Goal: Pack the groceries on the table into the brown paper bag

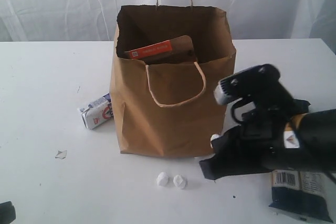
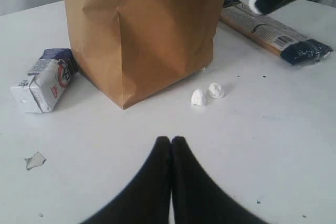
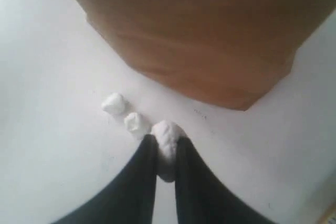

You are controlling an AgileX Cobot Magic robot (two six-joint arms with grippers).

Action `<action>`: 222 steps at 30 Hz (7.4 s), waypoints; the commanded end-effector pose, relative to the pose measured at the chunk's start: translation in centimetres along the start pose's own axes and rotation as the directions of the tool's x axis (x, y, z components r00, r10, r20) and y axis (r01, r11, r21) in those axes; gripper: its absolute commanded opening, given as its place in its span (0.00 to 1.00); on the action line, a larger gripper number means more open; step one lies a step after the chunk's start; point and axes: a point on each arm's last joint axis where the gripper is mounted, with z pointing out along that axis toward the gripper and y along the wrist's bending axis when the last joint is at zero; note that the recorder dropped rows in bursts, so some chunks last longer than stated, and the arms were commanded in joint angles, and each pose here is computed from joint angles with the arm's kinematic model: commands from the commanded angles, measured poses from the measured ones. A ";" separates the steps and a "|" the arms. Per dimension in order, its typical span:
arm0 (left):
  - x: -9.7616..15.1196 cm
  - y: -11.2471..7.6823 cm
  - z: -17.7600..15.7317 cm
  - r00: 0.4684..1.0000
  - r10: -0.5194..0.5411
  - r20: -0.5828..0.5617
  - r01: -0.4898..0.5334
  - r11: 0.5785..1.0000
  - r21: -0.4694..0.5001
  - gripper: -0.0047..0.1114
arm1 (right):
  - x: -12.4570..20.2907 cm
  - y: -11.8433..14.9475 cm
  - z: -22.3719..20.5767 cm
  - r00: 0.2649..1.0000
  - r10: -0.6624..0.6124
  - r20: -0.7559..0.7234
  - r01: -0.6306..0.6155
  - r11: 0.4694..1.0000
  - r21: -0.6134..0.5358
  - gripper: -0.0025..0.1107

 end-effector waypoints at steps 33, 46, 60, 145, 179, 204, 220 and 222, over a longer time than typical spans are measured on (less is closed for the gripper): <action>0.1 0.0 0.0 1.000 -0.003 0.003 0.003 1.000 0.007 0.04 | -17.2 -1.0 -2.1 0.987 -0.157 0.037 0.146 0.966 0.213 0.23; 0.1 0.0 0.0 1.000 -0.003 0.003 0.003 1.000 0.007 0.04 | -16.9 -0.6 -9.4 0.969 -0.165 0.182 0.122 0.967 0.225 0.59; 0.1 0.0 0.0 1.000 -0.003 0.003 0.003 1.000 0.007 0.04 | -3.2 -0.5 -15.5 0.993 -0.089 0.074 0.083 0.993 0.084 0.59; 0.1 0.0 0.0 1.000 -0.003 0.003 0.003 1.000 0.007 0.04 | -0.2 4.6 4.8 0.950 -0.259 -0.175 0.210 0.943 -0.256 0.43; 0.1 0.0 0.0 1.000 -0.003 0.003 0.003 1.000 0.007 0.04 | 1.1 4.9 13.7 0.910 0.027 -0.414 -0.084 0.989 -0.120 0.48; 0.1 0.0 0.0 1.000 -0.003 0.003 0.003 1.000 0.007 0.04 | 0.6 5.5 8.4 0.956 -0.006 -0.294 -0.048 0.983 -0.175 0.03; 0.1 0.0 0.0 1.000 -0.003 0.003 0.003 1.000 0.007 0.04 | -1.7 4.3 -8.4 0.971 0.010 0.237 0.060 0.956 -0.286 0.03; 0.1 0.0 0.0 1.000 -0.003 0.003 0.003 1.000 0.007 0.04 | -3.1 3.7 -10.1 0.951 -0.003 0.310 0.081 0.968 -0.239 0.03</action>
